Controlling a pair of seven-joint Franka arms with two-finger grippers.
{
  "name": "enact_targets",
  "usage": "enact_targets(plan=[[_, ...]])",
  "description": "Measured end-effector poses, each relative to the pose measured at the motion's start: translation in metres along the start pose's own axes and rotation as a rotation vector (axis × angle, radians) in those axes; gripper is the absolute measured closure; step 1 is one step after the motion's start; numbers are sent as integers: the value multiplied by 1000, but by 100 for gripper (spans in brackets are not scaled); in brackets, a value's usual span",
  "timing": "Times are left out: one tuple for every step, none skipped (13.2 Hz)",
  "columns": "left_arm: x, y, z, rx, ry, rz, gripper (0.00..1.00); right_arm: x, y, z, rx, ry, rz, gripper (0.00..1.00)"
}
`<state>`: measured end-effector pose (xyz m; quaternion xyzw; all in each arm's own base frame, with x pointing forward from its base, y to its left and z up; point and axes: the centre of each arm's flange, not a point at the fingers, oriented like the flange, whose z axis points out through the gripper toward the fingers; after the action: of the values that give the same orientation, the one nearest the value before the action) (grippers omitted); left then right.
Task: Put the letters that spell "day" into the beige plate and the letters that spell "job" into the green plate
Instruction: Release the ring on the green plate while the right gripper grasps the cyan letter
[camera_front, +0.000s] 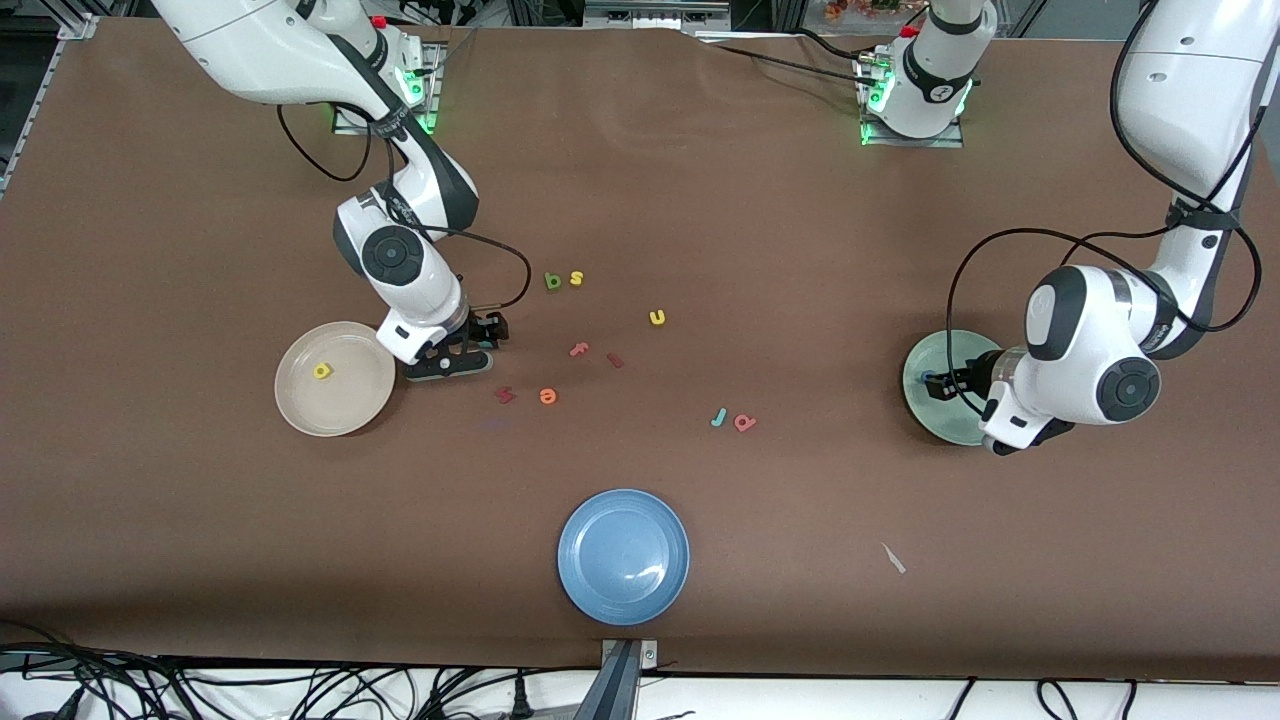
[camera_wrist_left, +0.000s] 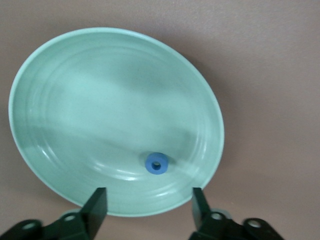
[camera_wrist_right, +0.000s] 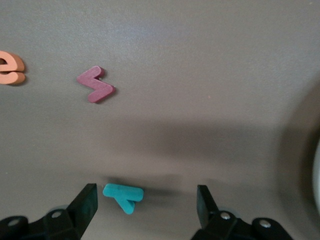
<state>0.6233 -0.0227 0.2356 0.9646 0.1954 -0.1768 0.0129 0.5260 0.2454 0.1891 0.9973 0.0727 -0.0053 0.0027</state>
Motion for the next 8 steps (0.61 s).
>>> enact_targets(plan=[[-10,16,-11,-12,6,-12,4,-2,0,5,8,4,4,11],[-26,41,-24,-25,19,-26,0,-5,-1,9,13,7,7,11],[-43,67,-37,-40,35,-43,0,-6,-1,12,15,6,14,11],[-60,94,-49,-57,51,-70,0,-8,-2,13,16,6,23,11],[-71,117,-57,-73,68,-106,0,-9,-5,13,17,7,25,11],[-78,138,-60,-98,92,-153,0,-11,-9,14,19,9,24,11],[-81,157,-56,-128,112,-198,0,-12,-11,15,20,9,24,11],[-82,175,-45,-161,125,-232,0,-13,-11,16,22,10,24,11]])
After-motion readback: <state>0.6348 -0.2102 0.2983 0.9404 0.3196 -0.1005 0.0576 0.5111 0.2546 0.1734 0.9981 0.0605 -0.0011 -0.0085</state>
